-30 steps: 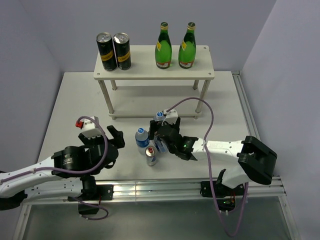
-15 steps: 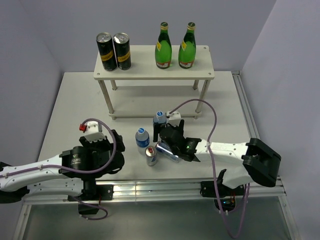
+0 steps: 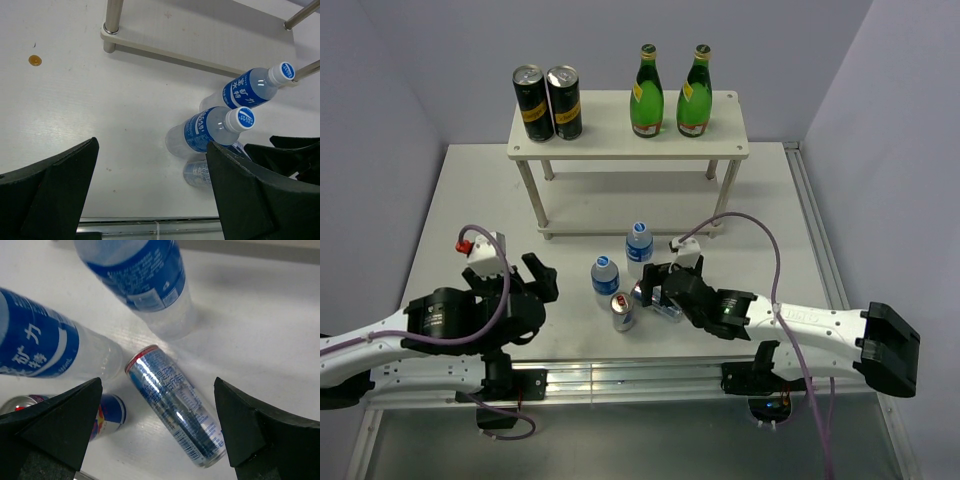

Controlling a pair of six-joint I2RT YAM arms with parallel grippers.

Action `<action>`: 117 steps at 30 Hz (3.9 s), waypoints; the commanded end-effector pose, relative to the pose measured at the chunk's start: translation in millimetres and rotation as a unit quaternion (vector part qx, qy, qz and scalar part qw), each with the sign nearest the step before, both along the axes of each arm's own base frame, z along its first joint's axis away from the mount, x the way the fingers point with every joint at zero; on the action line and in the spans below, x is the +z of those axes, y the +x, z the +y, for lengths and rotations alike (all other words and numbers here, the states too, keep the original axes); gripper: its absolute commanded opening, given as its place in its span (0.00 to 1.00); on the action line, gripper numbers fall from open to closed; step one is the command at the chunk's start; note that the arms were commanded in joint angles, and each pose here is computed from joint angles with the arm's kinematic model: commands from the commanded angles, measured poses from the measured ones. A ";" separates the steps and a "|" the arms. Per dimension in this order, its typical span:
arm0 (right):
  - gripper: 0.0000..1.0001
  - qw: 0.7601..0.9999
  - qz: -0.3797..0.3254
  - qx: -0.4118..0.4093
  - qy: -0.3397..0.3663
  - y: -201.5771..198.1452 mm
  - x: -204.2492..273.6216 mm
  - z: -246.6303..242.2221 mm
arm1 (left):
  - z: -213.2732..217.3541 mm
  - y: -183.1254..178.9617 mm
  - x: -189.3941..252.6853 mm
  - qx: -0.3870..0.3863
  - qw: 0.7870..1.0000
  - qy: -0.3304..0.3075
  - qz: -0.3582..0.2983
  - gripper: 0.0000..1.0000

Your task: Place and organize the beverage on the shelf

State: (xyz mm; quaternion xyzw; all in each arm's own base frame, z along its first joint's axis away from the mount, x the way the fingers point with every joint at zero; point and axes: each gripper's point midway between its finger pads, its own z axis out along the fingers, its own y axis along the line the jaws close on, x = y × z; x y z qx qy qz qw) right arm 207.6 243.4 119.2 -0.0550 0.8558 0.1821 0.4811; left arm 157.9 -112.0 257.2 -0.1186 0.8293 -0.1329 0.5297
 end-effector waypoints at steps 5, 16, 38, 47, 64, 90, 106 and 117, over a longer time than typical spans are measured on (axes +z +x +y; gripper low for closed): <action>1.00 0.997 0.056 0.041 -0.022 -16.1 -40.9 14.6 | 11.4 -4.2 4.6 -0.015 1.000 0.000 -0.001 0.96; 0.99 0.992 0.100 0.038 -0.060 -18.0 -82.3 21.8 | 18.9 -4.0 7.9 -0.013 0.999 -0.028 -0.012 0.96; 0.00 0.998 0.045 -0.026 -0.041 -25.4 -25.6 -12.3 | 13.0 -2.6 3.6 -0.012 1.000 -0.011 -0.010 0.96; 0.00 0.990 -0.087 -0.105 0.048 -5.9 64.0 -49.5 | 14.8 -2.3 4.1 -0.007 1.000 -0.013 -0.011 0.96; 0.00 0.904 -0.296 -0.275 0.140 73.3 149.9 -104.7 | 14.4 -1.8 3.7 -0.007 1.000 -0.011 -0.013 0.96; 0.00 0.969 -0.155 -0.187 0.053 101.8 85.9 -59.0 | 11.5 -1.3 1.7 -0.006 1.000 -0.002 -0.010 0.95; 0.00 0.975 -0.020 -0.223 -0.004 151.5 -5.4 -63.6 | 14.4 -2.0 3.6 -0.008 1.000 -0.013 -0.012 0.95; 0.00 0.973 0.015 -0.227 -0.032 172.9 -31.2 -64.4 | 16.0 -2.1 5.1 -0.006 1.000 -0.019 -0.013 0.95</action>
